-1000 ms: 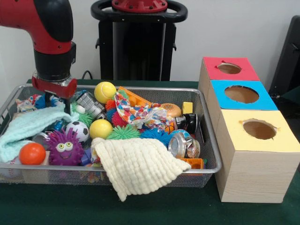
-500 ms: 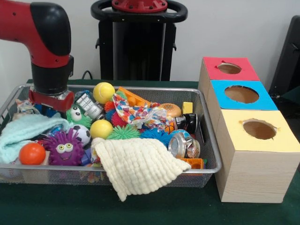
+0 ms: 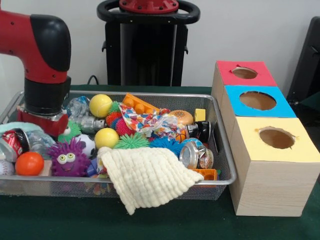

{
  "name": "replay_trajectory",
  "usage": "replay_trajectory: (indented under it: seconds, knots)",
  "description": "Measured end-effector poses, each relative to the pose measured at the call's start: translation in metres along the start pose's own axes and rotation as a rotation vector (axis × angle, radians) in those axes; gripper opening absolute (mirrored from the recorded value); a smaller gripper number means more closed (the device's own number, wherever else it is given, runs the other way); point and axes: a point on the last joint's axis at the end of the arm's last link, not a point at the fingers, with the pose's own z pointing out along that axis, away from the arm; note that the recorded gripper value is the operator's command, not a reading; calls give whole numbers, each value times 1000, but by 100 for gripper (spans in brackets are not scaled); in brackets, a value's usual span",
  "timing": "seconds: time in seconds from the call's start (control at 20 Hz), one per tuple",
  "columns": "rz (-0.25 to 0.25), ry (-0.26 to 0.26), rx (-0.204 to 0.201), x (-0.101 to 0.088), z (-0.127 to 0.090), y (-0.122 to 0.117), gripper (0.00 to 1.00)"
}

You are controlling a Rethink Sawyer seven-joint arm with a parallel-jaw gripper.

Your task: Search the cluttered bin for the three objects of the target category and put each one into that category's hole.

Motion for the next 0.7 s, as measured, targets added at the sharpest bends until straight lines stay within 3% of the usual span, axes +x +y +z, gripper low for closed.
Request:
replay_trajectory:
  seconds: [0.05, 0.1, 0.35, 0.7]
  knots:
    - [-7, -45, 2, -6, 4, -2, 100]
    - [-15, -90, 4, -12, 8, -2, 0]
    - [-36, -144, 3, -18, 12, 2, 0]
    - [-55, -162, 15, -16, 12, 2, 0]
